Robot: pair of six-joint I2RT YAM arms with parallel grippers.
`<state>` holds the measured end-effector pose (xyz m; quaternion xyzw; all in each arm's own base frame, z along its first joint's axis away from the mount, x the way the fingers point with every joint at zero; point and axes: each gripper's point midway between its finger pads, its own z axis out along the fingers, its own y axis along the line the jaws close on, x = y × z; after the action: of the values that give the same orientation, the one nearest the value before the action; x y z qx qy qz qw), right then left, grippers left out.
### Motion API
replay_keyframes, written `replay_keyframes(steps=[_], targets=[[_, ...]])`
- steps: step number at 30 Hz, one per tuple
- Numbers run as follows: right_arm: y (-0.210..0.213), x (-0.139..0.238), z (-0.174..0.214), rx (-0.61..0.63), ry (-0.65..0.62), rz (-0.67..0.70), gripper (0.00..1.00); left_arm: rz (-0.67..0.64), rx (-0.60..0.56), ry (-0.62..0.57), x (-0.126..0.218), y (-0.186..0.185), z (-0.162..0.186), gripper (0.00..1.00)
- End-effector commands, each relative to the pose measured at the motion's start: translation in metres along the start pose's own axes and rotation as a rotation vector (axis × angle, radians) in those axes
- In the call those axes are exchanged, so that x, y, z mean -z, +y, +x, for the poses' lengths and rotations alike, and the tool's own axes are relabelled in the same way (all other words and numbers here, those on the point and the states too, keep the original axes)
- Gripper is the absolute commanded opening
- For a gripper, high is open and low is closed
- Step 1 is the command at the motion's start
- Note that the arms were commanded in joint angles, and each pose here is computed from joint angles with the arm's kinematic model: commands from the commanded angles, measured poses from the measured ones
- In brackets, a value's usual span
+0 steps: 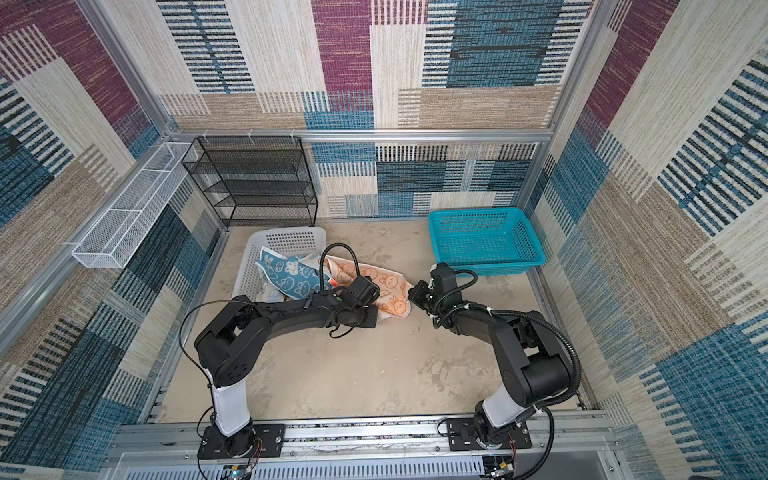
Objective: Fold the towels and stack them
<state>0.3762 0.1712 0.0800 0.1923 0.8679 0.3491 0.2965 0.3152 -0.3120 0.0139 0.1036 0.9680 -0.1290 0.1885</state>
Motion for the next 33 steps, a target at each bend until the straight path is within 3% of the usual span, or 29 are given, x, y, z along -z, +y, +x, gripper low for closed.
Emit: replay_keyframes(steps=[1, 5, 9, 16, 21, 27, 33], targets=[[0.006, 0.004, -0.007, 0.03, -0.027, -0.012, 0.0, -0.091, -0.002, 0.194, 0.004, 0.024, 0.047, 0.0], [0.018, 0.013, -0.014, 0.077, -0.042, -0.019, 0.0, -0.058, -0.031, 0.117, 0.039, 0.013, 0.019, 0.0], [0.042, 0.033, -0.032, 0.159, -0.084, -0.02, 0.0, 0.019, -0.02, 0.019, 0.094, -0.003, -0.024, 0.0], [0.119, 0.104, -0.085, 0.344, -0.248, -0.051, 0.0, 0.108, -0.034, -0.189, 0.207, -0.021, -0.105, 0.0], [0.188, 0.176, -0.112, 0.464, -0.367, -0.141, 0.0, 0.135, -0.079, -0.381, 0.305, -0.033, -0.152, 0.0], [0.255, 0.252, -0.122, 0.556, -0.446, -0.267, 0.0, 0.211, -0.116, -0.574, 0.409, -0.047, -0.177, 0.0], [0.306, 0.341, -0.115, 0.622, -0.524, -0.433, 0.0, 0.394, -0.145, -0.689, 0.486, -0.066, -0.168, 0.0]])
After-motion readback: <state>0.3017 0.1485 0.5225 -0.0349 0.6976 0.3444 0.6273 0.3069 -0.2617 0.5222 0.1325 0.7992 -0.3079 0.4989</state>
